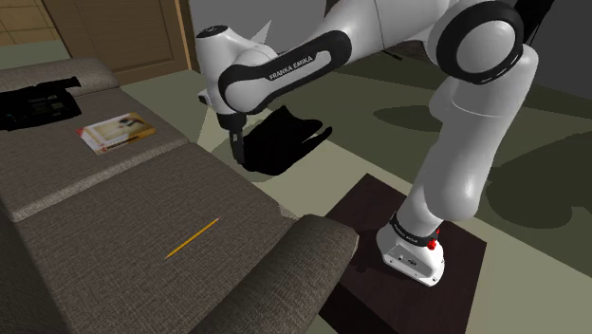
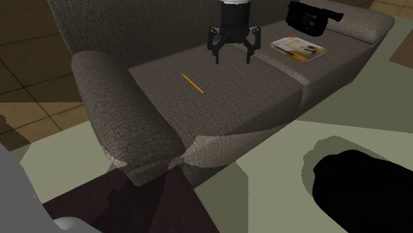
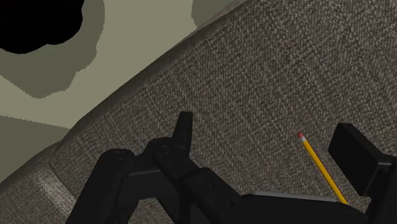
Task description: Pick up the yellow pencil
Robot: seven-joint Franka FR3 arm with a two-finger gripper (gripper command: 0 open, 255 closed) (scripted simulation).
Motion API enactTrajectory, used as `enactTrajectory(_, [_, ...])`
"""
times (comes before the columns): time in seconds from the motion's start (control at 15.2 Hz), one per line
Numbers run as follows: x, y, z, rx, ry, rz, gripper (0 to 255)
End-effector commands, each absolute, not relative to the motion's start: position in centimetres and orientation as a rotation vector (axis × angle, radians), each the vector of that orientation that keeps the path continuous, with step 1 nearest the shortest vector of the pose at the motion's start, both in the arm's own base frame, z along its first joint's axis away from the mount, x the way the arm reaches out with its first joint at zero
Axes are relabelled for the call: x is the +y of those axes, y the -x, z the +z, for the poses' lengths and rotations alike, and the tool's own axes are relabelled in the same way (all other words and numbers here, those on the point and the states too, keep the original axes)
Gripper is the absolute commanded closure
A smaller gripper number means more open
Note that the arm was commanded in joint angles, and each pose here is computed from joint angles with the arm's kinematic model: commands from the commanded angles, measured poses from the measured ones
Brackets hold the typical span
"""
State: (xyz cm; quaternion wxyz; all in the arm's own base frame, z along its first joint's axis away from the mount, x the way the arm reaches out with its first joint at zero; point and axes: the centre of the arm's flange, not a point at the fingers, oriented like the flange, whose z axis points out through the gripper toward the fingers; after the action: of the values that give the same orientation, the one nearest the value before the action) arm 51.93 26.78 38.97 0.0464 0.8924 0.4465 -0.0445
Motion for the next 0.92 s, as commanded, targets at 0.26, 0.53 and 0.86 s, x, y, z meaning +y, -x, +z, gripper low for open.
enactTrajectory(0.26, [33.9,-52.6,35.3,1.579,-2.606,-0.117,0])
enactTrajectory(0.53, [38.6,-52.4,33.1,1.717,-2.52,-0.105,0])
enactTrajectory(0.86, [44.5,-51.6,30.3,1.882,-2.401,-0.089,0])
